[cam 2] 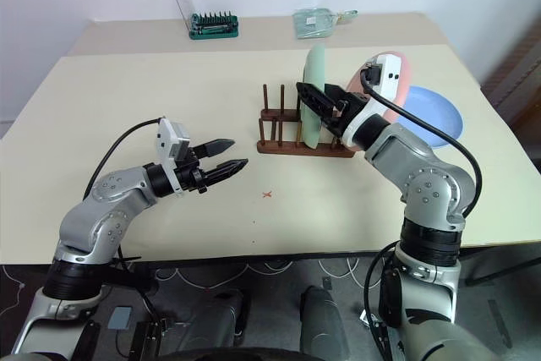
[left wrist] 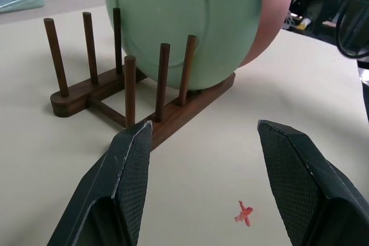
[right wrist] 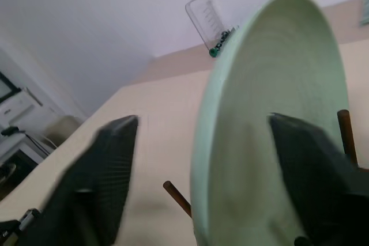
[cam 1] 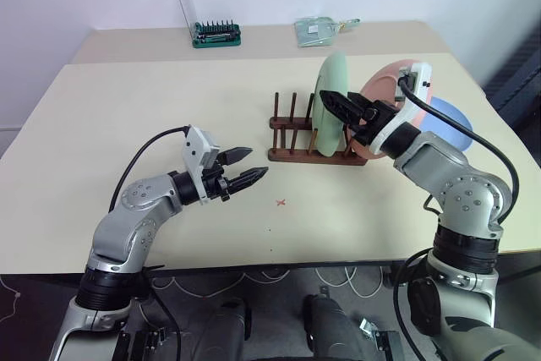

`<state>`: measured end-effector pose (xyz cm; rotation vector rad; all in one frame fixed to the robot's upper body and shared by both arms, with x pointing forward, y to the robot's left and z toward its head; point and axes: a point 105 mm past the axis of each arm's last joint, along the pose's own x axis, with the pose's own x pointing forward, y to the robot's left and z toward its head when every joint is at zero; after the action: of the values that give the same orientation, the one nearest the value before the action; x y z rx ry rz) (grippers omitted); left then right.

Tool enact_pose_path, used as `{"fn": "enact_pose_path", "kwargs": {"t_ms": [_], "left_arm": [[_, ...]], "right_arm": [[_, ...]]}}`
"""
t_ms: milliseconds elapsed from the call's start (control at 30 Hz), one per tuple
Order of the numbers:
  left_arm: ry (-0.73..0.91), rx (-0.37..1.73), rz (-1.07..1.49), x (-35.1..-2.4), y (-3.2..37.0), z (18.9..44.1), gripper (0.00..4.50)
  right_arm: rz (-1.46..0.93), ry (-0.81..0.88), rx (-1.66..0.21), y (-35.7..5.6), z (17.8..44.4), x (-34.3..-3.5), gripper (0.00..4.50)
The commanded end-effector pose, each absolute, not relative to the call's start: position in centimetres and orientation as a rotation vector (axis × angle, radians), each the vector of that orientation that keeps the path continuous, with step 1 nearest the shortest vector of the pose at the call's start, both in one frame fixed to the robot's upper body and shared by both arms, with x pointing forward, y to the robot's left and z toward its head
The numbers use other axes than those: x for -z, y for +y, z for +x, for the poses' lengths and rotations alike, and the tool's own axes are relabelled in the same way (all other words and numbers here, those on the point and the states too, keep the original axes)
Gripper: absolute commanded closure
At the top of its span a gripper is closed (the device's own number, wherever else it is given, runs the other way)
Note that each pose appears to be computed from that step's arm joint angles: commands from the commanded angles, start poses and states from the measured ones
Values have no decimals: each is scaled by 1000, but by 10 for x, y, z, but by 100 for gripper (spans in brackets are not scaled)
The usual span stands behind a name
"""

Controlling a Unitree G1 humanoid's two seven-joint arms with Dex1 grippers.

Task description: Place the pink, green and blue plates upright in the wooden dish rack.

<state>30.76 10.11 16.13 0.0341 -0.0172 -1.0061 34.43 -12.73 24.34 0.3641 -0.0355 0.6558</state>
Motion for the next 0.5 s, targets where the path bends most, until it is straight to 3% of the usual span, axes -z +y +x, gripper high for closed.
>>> {"fn": "enact_pose_path", "kwargs": {"t_ms": [33, 167, 300, 433, 500], "left_arm": [[-56, 1025, 48, -170, 97, 303, 148], [-58, 1025, 48, -170, 96, 303, 148], [-56, 1038, 45, -169, 94, 302, 148], [-53, 1059, 42, -168, 89, 300, 148], [-51, 1074, 37, -168, 86, 300, 148]], "right_arm": [[262, -140, -692, -122, 333, -272, 104], [51, -245, -675, -135, 320, -298, 104], [-106, -343, -551, -184, 311, -325, 104], [-248, -316, -372, -254, 304, -329, 104], [-380, -197, -270, -291, 304, -312, 104]]}}
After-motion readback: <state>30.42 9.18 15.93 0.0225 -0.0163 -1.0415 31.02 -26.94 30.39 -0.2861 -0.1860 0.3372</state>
